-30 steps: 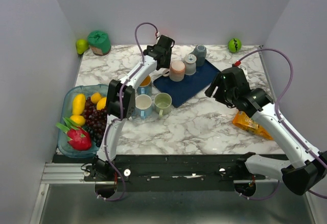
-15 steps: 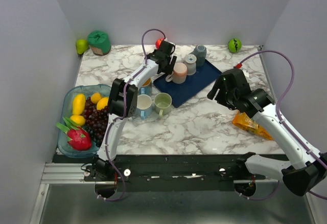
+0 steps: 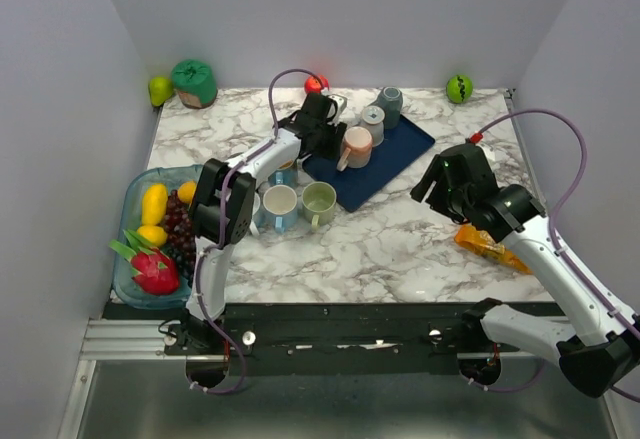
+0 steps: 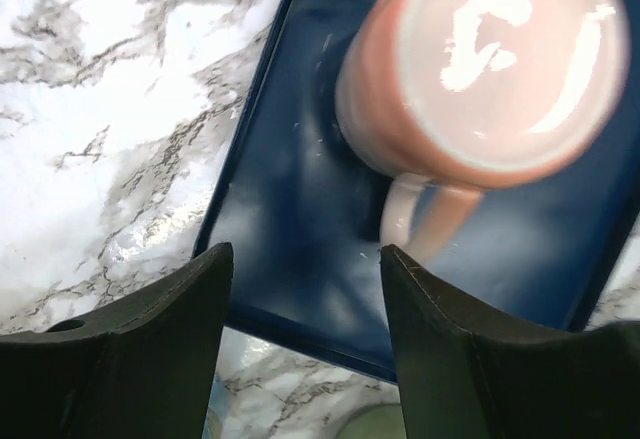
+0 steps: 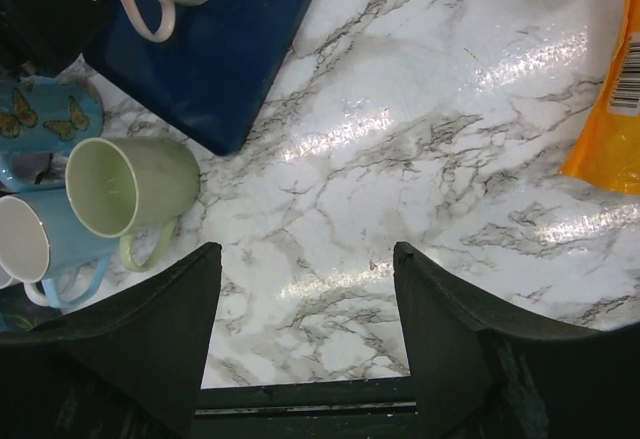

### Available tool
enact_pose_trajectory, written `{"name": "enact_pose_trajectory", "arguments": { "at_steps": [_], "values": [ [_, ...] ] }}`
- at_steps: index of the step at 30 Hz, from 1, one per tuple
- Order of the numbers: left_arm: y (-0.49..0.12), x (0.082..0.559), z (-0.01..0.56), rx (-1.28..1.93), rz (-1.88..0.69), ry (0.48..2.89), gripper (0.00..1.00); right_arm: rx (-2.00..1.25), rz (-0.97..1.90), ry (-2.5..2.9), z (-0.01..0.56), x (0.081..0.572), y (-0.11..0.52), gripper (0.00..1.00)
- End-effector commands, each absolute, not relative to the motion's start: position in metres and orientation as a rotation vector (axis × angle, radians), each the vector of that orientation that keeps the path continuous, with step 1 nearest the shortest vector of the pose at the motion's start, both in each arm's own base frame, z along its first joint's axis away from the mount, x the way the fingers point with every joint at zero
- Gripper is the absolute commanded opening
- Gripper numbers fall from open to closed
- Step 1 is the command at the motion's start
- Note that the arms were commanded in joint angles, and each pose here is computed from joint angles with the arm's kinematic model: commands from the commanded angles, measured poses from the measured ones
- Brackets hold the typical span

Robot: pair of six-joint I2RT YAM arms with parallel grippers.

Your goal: Turn the mug right side up

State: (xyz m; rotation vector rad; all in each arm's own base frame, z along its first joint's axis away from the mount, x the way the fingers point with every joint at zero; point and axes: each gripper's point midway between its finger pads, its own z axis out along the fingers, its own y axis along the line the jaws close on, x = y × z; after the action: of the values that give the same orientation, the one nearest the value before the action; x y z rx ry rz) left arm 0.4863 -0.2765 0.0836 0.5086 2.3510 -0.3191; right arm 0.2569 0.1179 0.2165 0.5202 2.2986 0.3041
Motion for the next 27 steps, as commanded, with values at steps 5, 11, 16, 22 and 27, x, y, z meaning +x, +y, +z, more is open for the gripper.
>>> {"name": "enact_pose_trajectory", "arguments": {
  "at_steps": [5,11,16,22,27],
  "values": [
    [-0.317,0.463,0.128,0.582,-0.414,2.217,0.73,0.55,0.285,2.29,0.211,0.252,0.111,0.75],
    [-0.332,0.472,0.117,0.58,-0.391,2.236,0.71,0.54,0.291,2.293,0.211,0.25,0.111,0.75],
    [-0.337,0.482,0.103,0.56,-0.37,2.281,0.65,0.536,0.287,2.291,0.212,0.247,0.108,0.75],
    [-0.334,0.484,0.086,0.587,-0.315,2.329,0.56,0.535,0.29,2.286,0.214,0.245,0.107,0.75],
    [-0.332,0.484,0.082,0.601,-0.301,2.339,0.46,0.531,0.292,2.293,0.213,0.245,0.108,0.75]
  ]
}}
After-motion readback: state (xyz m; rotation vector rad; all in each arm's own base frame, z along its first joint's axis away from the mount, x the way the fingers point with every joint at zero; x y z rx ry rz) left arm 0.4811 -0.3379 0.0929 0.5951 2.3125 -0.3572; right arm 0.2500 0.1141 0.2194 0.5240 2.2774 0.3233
